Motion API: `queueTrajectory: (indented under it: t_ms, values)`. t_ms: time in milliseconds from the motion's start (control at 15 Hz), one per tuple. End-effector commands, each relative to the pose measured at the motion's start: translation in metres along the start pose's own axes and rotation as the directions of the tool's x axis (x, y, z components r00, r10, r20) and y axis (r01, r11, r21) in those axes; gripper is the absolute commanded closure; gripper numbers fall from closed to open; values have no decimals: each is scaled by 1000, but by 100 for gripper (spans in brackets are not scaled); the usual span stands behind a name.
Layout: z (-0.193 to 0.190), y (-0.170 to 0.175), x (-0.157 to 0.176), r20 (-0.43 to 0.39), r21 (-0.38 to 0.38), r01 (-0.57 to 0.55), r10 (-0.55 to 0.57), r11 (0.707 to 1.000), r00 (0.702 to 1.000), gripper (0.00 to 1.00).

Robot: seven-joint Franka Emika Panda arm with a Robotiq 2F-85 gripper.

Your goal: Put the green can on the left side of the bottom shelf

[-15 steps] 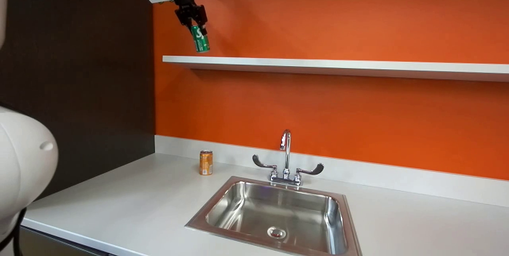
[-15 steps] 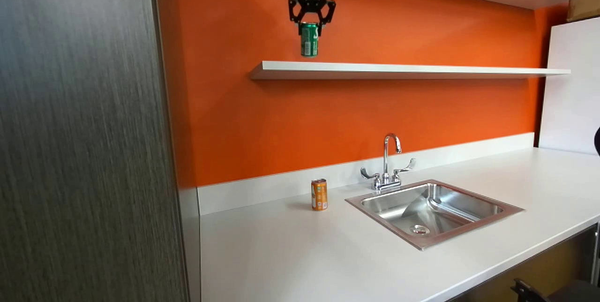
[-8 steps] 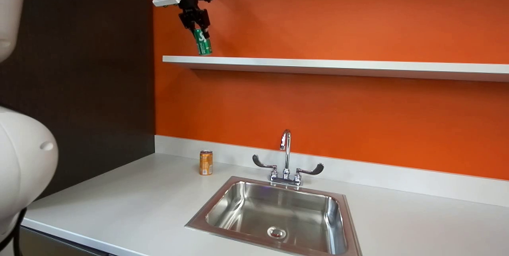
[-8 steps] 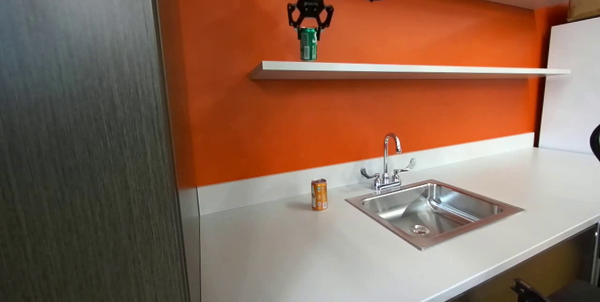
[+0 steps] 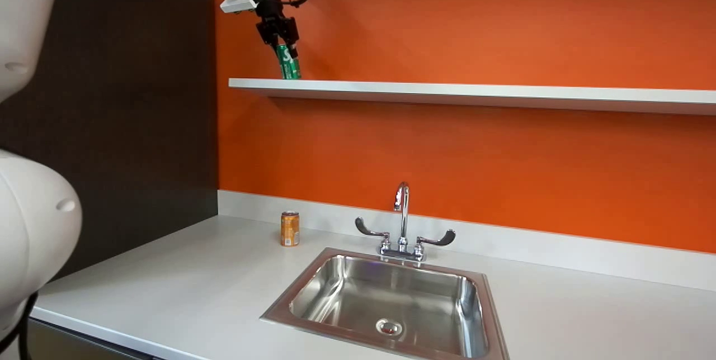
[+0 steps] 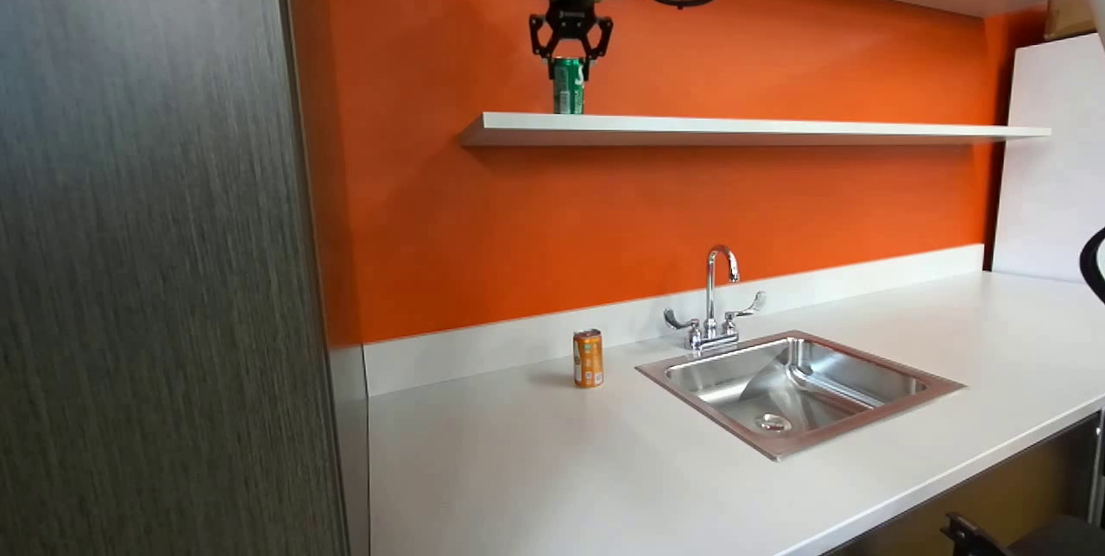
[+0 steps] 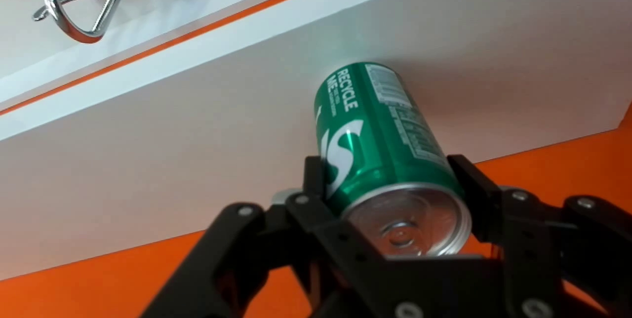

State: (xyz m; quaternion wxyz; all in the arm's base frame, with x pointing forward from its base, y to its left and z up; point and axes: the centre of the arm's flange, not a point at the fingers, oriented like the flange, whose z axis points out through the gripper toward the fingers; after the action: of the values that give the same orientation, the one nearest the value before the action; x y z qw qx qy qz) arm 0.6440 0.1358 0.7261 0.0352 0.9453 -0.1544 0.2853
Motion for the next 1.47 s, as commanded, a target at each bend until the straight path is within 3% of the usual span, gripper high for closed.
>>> queueTrajectory:
  t_ms: [0,133,200,400,1400]
  values:
    - [-8,-7,23,14,2,-19,19,1000,1000,61]
    - [-6,-6,27,20,-5,-26,26,1000,999,61]
    - [-3,-6,29,25,-17,-38,39,999,999,13]
    - [2,-4,33,39,-23,-52,52,998,998,0]
    - [-9,30,-12,101,16,-43,42,999,994,0]
